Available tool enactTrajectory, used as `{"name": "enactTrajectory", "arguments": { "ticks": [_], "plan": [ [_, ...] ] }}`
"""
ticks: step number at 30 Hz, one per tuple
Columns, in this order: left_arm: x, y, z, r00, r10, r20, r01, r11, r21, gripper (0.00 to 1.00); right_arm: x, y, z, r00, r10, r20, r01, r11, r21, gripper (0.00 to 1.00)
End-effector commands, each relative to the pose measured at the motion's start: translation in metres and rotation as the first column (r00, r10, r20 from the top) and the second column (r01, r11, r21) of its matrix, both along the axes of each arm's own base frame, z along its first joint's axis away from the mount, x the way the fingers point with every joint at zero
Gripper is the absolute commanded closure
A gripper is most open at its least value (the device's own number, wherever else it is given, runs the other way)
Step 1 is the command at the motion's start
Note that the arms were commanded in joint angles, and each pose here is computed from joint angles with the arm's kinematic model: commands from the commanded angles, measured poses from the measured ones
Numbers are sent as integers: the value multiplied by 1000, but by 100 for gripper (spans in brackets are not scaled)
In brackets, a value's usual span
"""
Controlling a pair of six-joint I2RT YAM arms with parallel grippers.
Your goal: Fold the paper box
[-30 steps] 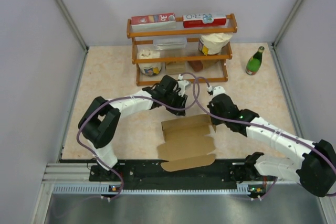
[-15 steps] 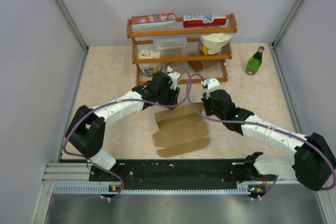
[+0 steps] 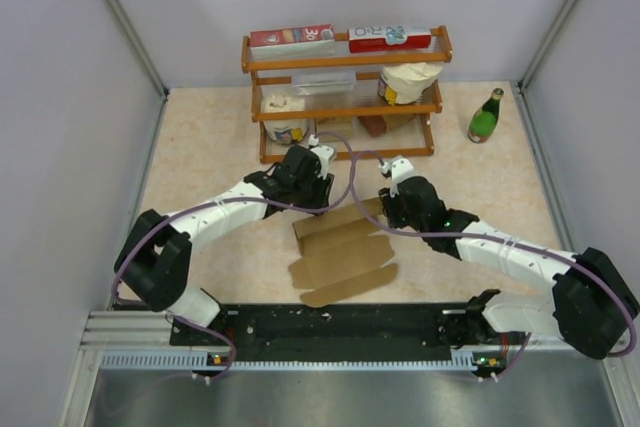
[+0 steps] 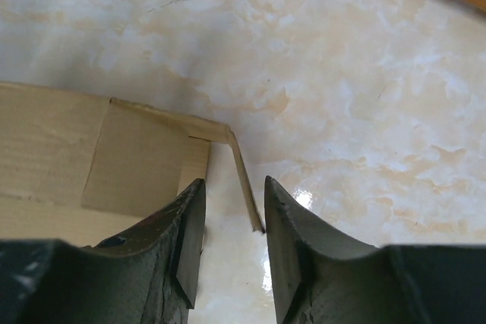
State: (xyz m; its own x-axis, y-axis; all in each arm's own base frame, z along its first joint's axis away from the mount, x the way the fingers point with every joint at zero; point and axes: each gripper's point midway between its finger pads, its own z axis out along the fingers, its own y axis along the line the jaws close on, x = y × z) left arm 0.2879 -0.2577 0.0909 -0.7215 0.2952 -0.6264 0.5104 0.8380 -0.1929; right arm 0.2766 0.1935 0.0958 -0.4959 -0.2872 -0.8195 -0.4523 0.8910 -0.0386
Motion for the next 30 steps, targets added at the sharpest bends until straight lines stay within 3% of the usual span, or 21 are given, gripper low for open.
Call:
{"name": "enactTrajectory", "arguments": {
  "ticks": [1,12,15,21,30],
  "plan": [
    [7,5,38,995,44,89,-41,998,-39,56,2,-2,18,999,-41,29,39,997,62,63],
    [3,16,80,981,58,184,-45,996,-77,56,-14,1,55,996,-87,6,83,968,237,65],
    [-4,11,79,985,32,169,-14,994,-106,62,-18,8,62,996,-85,-23,87,947,309,71],
    [-15,6,75,988,44,146,-20,987,-159,82,-10,18,64,982,-152,-112,185,887,424,86],
    [-23,8,56,991,46,122,-29,990,-140,91,12,29,64,976,-156,-153,210,866,454,94]
  ]
}}
